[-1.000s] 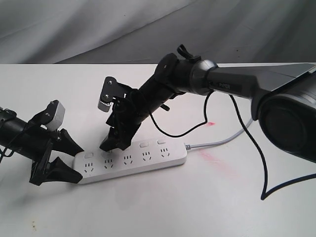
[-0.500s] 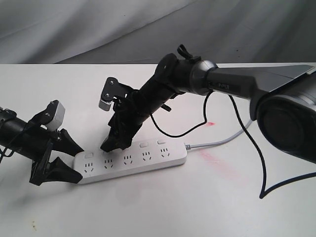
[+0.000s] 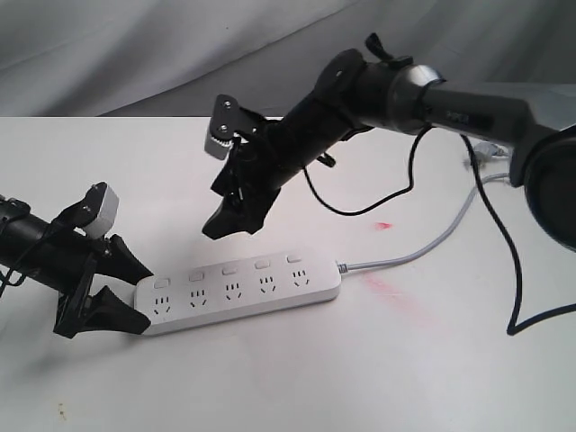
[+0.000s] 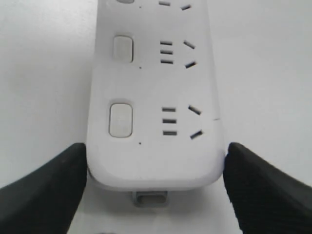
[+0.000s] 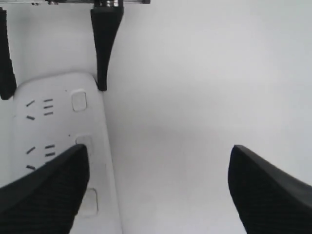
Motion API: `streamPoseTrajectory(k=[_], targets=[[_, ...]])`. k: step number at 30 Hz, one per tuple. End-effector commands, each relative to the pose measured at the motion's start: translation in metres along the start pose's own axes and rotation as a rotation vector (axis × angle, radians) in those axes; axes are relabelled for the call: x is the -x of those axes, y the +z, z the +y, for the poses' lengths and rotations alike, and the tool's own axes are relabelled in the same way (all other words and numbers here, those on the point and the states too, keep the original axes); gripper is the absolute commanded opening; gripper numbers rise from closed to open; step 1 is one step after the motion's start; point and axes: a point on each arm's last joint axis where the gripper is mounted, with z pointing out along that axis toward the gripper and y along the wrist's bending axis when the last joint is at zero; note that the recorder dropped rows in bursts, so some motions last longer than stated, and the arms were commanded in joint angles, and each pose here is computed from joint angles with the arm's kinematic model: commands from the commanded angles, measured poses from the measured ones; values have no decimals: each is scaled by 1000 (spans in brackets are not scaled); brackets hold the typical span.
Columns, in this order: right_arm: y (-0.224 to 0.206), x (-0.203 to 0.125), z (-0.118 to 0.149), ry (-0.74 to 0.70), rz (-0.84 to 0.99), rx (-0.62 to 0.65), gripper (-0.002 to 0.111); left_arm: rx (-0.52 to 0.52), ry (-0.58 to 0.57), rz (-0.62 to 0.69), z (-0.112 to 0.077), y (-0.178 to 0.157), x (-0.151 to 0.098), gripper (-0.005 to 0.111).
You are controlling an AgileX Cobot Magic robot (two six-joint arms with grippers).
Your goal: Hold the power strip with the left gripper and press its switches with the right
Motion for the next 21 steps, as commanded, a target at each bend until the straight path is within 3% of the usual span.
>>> streamPoseTrajectory(k=[1,21], targets=[[-10,-5,-2,8,-10,30,72,-17,18,15,-1,3,-1,56],[17,-24,0,4,55,80,72,-17,18,15,-1,3,-1,56]])
